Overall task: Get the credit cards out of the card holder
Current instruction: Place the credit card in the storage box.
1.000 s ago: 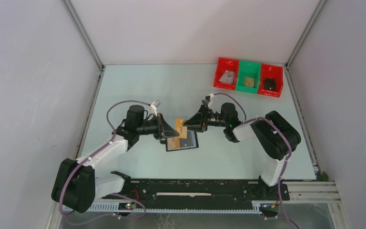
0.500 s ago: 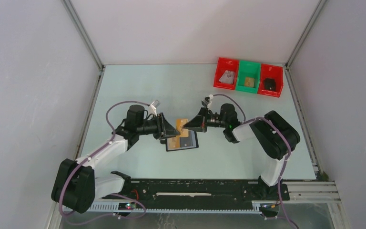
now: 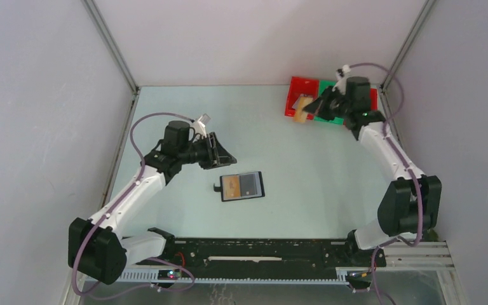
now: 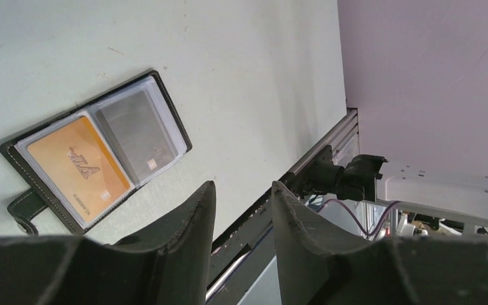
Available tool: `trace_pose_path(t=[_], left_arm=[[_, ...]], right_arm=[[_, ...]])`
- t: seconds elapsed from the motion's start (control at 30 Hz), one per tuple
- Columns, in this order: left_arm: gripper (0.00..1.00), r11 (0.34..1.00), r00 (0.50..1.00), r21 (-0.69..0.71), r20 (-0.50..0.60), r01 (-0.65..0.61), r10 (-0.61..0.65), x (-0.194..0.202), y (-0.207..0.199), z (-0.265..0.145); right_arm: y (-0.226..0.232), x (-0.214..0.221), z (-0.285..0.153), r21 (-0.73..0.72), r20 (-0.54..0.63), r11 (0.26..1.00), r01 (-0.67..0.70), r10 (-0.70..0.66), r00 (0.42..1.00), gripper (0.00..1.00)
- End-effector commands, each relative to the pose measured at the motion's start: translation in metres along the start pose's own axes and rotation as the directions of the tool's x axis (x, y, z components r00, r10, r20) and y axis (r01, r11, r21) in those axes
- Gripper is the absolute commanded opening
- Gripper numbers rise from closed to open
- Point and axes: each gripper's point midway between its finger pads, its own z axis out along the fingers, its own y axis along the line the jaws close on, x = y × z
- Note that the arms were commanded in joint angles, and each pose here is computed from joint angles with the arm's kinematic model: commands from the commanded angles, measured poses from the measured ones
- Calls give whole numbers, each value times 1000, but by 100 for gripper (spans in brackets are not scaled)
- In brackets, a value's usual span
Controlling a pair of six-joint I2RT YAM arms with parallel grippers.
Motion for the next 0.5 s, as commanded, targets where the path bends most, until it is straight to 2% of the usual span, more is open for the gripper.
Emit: trace_pose_path(t=[0.0, 0.2, 0.33, 0.47], left_arm=[[43, 997, 996, 16, 36, -82, 81, -15, -19, -15], [44, 997, 997, 4, 11, -71, 71, -12, -12, -9], [45, 998, 998, -4, 0, -67, 67, -10, -8, -7], [46, 999, 999, -31, 0, -35, 35, -12, -2, -3]], right_arm=[[-81, -39, -32, 344, -38, 934, 101, -93, 995, 0], [-140, -106, -31, 480, 16, 876, 49, -64, 998, 0], [-167, -137, -13, 540, 9, 839, 67, -86, 996, 0], [-191, -150, 21, 531, 1, 844, 76, -90, 996, 0]])
